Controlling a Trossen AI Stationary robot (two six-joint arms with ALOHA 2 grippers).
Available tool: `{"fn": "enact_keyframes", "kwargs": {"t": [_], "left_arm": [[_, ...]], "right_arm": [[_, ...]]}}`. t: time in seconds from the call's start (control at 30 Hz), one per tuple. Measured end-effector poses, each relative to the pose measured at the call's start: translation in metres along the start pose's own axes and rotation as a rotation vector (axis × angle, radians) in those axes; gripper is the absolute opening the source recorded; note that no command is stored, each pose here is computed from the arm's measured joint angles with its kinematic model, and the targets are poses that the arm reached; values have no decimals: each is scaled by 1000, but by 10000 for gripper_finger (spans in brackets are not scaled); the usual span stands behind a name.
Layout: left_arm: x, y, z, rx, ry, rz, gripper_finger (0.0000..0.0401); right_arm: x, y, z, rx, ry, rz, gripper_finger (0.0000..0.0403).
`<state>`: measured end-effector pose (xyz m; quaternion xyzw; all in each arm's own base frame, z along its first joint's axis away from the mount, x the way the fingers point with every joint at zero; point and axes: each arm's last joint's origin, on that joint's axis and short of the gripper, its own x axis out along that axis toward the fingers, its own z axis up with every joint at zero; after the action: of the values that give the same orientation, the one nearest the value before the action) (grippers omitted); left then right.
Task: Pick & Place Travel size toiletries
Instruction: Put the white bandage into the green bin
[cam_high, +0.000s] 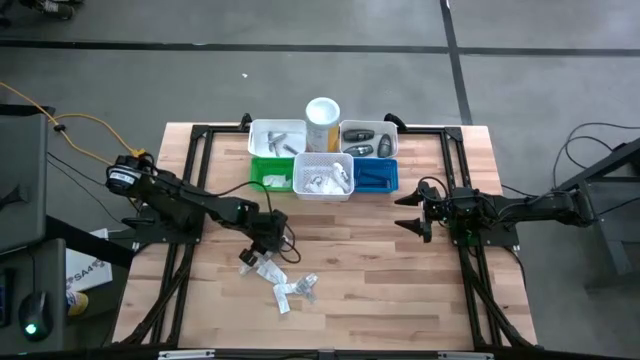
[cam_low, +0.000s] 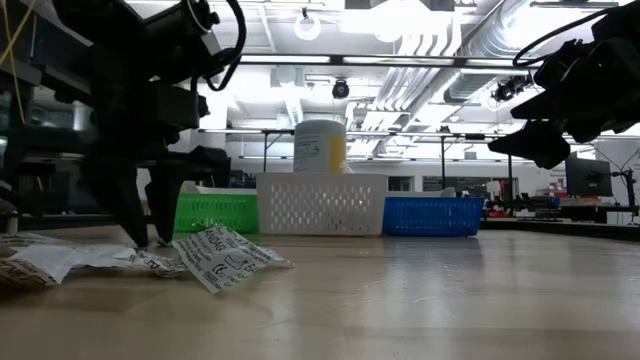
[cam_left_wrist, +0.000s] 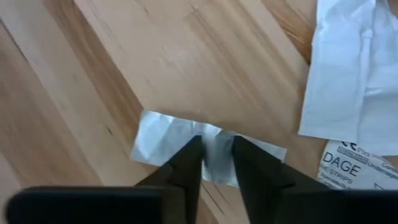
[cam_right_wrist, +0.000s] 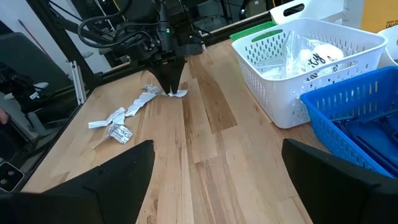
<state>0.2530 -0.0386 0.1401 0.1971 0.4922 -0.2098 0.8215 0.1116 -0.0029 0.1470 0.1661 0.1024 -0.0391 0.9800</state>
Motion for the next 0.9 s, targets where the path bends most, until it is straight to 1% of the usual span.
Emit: {"fn": "enact_keyframes", "kwargs": {"t": [0.1,0.17,0.2,0.27,0.4,0.47,0.57,0.7,0.73,0.8,0.83,0.9], "left_arm": [[0,-1,0,3,-1,1,46],[0,0,1,-16,-7,9,16],[0,0,1,-34,-14,12,9],[-1,1,3,-64,-33,24,10],[-11,2,6,-83,-73,62,4],[-23,4,9,-145,-108,137,4],[-47,7,10,-255,-158,288,3],[-76,11,7,-419,-193,577,2],[-81,13,6,-475,-207,650,2],[-89,22,0,-633,-229,782,2],[-91,27,-3,-727,-248,830,2],[-92,37,-11,-911,-293,875,1]], "right_arm": [[0,0,0,0,-1,0,346],[0,0,0,0,0,0,346],[0,0,0,0,0,0,346],[0,0,0,0,0,0,346],[0,0,0,0,0,0,346],[0,0,0,0,0,0,346],[0,0,0,0,0,0,346],[0,0,0,0,0,0,346],[0,0,0,0,0,0,346],[0,0,0,0,0,0,346],[0,0,0,0,0,0,346],[0,0,0,0,0,0,346]]}}
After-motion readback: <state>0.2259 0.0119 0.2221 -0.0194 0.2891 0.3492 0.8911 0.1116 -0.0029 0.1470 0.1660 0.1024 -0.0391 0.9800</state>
